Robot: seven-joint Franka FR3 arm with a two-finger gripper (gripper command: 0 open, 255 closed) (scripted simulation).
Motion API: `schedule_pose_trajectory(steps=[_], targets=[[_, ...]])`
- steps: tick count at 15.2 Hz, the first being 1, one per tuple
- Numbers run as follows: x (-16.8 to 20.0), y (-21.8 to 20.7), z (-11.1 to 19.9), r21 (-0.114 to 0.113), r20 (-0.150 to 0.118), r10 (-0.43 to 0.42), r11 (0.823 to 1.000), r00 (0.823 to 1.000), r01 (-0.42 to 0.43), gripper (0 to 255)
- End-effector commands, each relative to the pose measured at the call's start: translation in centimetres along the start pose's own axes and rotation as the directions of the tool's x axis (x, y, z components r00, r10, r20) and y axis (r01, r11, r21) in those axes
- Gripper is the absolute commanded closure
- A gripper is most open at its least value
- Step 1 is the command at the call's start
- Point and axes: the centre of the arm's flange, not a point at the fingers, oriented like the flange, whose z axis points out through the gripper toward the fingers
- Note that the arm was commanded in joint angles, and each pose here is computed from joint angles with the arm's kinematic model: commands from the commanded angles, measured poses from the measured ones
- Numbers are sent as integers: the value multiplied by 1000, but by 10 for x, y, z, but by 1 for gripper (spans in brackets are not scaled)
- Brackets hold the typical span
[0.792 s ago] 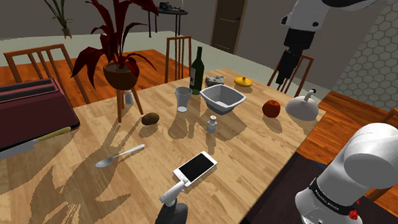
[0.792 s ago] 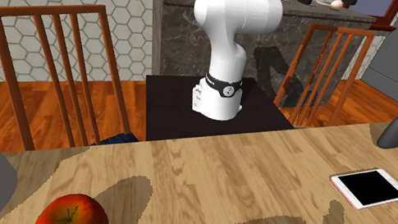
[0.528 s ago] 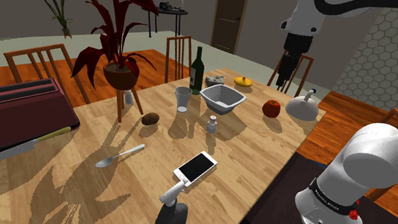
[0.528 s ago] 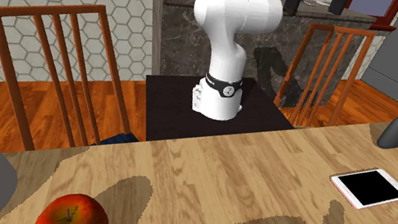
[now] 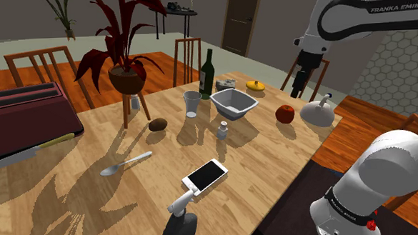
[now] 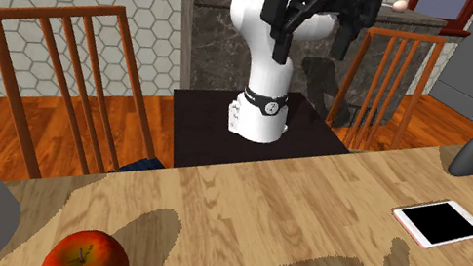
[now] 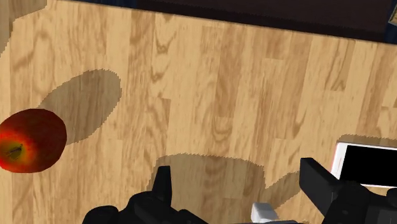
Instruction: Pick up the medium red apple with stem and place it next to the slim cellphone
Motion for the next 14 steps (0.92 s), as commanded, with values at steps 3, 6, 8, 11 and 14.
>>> schedule_pose_trajectory(steps=[3, 6, 8, 11, 14], targets=[[3, 46, 25, -18, -4, -25, 1000, 1000, 25, 0], [7, 78, 45, -31, -6, -42, 999, 999, 42, 0], [9, 100, 58, -39, -7, -54, 998, 999, 54, 0], [14, 132, 76, -52, -9, -72, 996, 997, 71, 0], [19, 165, 95, -64, -11, -89, 994, 996, 89, 0]])
